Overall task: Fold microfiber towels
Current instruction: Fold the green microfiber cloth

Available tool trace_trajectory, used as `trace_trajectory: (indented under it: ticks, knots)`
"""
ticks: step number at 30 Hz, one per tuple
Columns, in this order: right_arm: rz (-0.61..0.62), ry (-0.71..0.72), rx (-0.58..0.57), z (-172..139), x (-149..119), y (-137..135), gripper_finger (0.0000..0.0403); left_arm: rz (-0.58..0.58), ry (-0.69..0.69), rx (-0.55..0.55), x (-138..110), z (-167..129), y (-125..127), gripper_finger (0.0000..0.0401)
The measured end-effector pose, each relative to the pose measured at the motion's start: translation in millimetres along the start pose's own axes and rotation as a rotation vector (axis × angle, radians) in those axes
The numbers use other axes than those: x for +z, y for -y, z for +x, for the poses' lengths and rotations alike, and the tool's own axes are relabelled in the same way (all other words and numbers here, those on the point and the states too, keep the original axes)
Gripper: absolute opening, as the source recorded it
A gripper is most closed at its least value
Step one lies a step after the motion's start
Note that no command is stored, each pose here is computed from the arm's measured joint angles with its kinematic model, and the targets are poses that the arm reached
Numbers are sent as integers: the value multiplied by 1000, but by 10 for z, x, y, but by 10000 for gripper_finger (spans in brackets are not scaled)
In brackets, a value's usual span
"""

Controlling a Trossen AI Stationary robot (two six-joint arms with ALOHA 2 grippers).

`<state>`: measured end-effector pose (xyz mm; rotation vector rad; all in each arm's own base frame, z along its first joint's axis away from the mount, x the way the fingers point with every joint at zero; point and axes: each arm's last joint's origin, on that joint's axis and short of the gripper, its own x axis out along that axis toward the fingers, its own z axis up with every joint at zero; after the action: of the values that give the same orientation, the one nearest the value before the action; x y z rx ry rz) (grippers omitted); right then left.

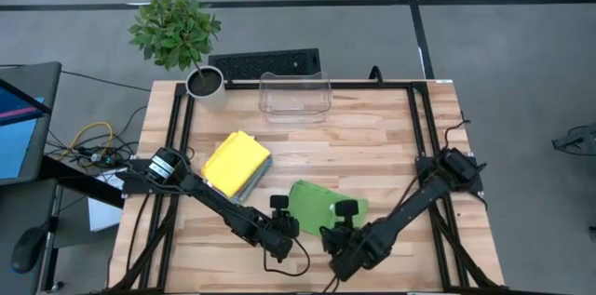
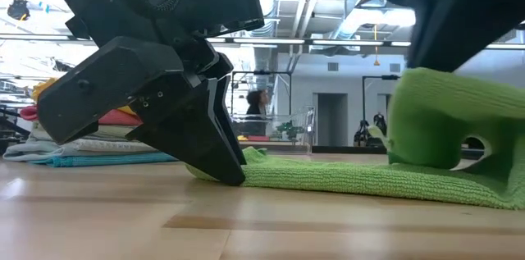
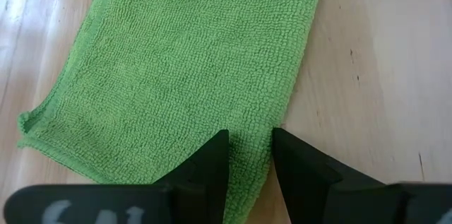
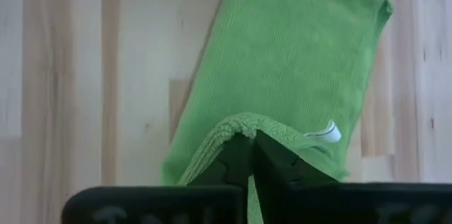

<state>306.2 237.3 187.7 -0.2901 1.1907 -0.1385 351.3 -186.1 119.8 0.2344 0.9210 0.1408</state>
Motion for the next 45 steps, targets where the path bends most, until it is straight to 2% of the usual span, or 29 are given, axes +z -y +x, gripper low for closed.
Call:
trace_trajectory:
  ticks: [10,17,22,34,39,42,45]
  knots:
    - [26,27,46,227,20,76,51,0,0,0,-1,0,0,103]
    - [-8,70,85,235,64,49,56,0,2,2,1,1,-2,103]
    - [-31,88,88,252,103,77,82,-2,3,6,1,2,-1,103]
    - [17,69,40,324,177,275,160,-10,4,8,2,3,-4,103]
    - [64,111,-72,16,46,300,169,-10,4,9,2,4,-7,103]
    - [129,222,-118,-75,-137,157,162,-5,4,10,2,4,-7,103]
    - [243,321,-164,-31,-395,-9,153,-1,6,15,3,4,-8,103]
